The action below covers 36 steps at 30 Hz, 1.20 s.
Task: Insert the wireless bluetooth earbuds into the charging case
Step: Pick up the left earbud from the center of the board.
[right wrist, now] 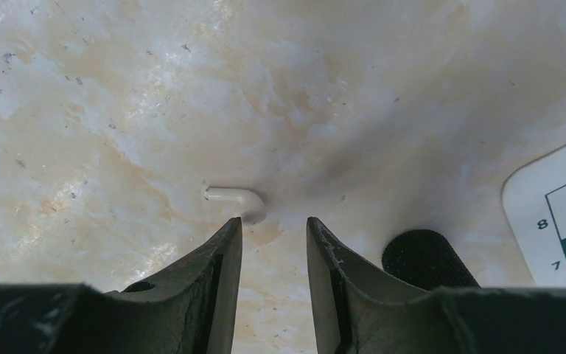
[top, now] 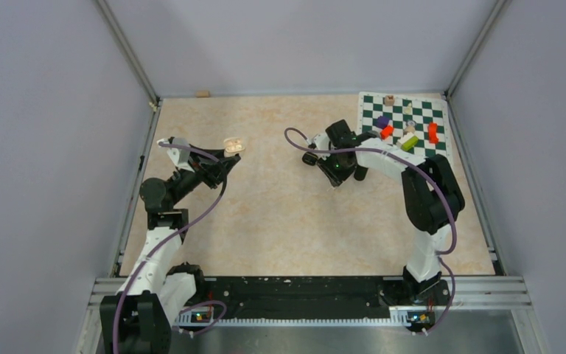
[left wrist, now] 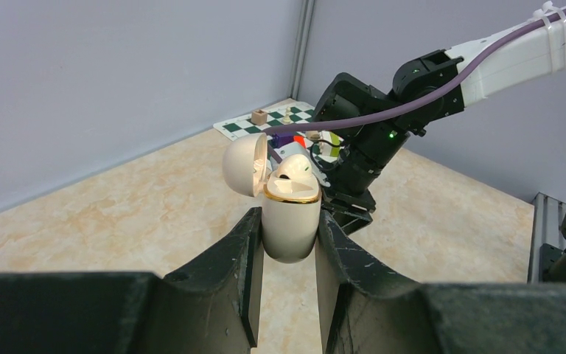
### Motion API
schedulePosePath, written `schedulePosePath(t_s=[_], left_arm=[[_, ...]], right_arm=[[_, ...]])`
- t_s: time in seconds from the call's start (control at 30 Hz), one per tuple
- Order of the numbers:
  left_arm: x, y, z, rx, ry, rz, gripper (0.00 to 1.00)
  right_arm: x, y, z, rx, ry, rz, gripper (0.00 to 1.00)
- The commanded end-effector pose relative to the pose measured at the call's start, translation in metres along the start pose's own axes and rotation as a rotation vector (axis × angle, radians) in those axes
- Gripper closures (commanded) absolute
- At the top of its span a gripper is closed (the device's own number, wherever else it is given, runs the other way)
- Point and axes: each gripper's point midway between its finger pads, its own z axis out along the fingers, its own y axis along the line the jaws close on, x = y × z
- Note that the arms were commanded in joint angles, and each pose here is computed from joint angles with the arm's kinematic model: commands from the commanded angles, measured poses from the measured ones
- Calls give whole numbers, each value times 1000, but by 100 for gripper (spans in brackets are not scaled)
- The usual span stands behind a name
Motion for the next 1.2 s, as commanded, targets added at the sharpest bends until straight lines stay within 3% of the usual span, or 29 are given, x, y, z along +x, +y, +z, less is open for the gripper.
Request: schedulePosePath(t_s=[0.0,0.9,1.17], left_arm=[[-8,-1,1,8,-35,35,100],[-10,-3,1,12,-42,24,100],[-10,-3,1,13,-42,23,100]], right_arm=[[-21,3,-4,-38,-50,18,63],[-7,5,8,-147,-8,69,68],[-12,7,6,-192,-35,79,77]])
